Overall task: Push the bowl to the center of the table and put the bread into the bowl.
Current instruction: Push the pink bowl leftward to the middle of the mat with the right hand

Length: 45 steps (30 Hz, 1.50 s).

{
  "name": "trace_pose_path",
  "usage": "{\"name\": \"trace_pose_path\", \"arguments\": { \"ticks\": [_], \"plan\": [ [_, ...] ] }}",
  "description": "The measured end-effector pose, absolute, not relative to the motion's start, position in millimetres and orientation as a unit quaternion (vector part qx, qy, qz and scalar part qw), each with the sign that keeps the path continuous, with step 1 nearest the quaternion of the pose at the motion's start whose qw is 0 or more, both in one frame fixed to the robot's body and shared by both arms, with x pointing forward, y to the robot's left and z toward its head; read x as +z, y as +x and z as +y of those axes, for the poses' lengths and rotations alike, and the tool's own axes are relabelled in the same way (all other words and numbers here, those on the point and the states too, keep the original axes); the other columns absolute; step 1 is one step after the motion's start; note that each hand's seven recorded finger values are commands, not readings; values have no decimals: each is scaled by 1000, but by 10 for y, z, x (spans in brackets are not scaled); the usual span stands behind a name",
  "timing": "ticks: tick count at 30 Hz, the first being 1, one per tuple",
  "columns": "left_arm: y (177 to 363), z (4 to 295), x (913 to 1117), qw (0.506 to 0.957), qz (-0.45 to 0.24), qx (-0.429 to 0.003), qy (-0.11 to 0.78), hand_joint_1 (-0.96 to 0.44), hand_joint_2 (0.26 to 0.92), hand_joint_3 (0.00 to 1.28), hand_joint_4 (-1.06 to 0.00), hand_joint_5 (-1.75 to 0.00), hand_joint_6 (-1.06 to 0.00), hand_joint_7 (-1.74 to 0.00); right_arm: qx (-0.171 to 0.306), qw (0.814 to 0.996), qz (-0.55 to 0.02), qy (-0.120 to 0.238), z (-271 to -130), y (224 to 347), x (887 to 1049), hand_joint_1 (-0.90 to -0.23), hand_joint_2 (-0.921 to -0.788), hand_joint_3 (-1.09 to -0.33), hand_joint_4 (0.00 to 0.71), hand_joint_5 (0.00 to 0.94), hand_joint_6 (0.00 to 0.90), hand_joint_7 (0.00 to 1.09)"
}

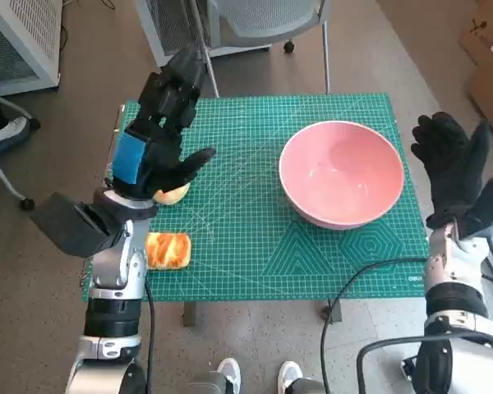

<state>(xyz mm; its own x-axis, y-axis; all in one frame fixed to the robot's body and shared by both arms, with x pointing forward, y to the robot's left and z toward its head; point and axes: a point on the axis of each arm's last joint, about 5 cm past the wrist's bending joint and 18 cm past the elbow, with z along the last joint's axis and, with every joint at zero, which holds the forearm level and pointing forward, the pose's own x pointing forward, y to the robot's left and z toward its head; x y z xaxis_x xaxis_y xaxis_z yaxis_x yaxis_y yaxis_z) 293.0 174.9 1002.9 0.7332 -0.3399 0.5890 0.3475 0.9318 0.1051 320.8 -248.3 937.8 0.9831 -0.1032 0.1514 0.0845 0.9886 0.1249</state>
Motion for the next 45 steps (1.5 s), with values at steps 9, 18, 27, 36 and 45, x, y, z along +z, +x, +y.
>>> {"name": "trace_pose_path", "arguments": {
  "ticks": [9,18,27,36,45],
  "plan": [
    [2930,1761,10032,931,-315,-184,-4,-481,917,165,-4,0,1,-380,-48,996,-57,58,-2476,3198,9331,-586,-921,-667,228,4,316,20],
    [2929,1774,10033,932,-315,-182,-3,-483,917,165,-5,-1,1,-381,-51,996,-34,62,-2444,3186,9269,-575,-921,-687,230,3,318,18],
    [2930,1786,10030,932,-315,-179,-4,-483,917,166,-6,-1,1,-381,-52,997,-8,54,-2352,3197,9219,-576,-921,-699,248,9,327,20],
    [2929,1802,10032,933,-315,-175,-2,-491,916,167,-9,-3,1,-381,-41,998,13,54,-2223,3210,9164,-605,-921,-693,225,1,307,7],
    [2927,1828,10037,934,-315,-172,2,-501,916,168,-10,-3,1,-380,-11,997,25,65,-2053,3233,9125,-573,-921,-716,214,0,297,1]
  ]
}}
